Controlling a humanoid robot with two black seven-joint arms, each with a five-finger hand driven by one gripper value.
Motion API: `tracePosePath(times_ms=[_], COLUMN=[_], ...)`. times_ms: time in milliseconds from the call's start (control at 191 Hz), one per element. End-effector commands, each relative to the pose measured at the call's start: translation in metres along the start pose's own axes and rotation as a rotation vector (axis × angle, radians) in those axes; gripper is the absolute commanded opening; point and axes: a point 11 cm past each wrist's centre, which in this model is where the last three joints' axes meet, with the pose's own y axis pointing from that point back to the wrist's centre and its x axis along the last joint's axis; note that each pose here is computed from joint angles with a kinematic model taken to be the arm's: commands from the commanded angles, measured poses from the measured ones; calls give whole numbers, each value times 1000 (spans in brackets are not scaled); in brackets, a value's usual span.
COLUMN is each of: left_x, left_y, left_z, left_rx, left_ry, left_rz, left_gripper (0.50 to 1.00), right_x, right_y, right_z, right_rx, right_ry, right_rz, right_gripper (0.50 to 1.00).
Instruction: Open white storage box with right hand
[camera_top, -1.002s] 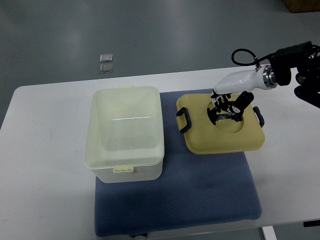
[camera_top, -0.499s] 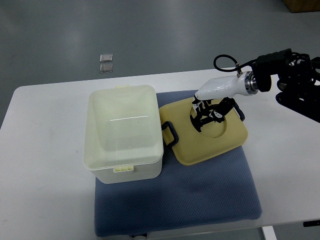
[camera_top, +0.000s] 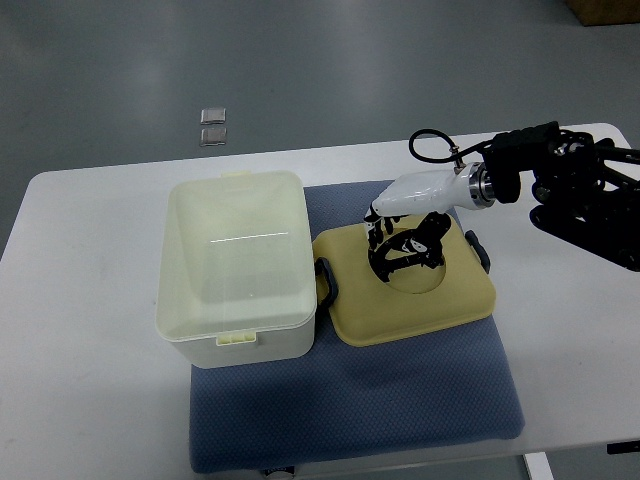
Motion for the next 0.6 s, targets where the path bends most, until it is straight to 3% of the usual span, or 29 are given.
tracePosePath(times_ms=[0,157,336,467,593], left_x=[0,0,0,-1,-1], left_y=[0,0,0,0,0], left_z=[0,0,0,0,0], left_rx=[0,0,0,-1,1], left_ry=[0,0,0,0,-3], left_rz=[0,0,0,-2,-3], left_gripper=[1000,1000,1000,1000,1000], right_x=[-2,4,66,101,99], right_y=[2,8,42,71,68], right_z=[3,10,36,59,70], right_rx=[-8,-29,-44,84,359], right_ry=[-6,-7,-200,-660,-1384], right_rz=[-6,13,274,577,780], right_gripper=[921,924,924,924,924])
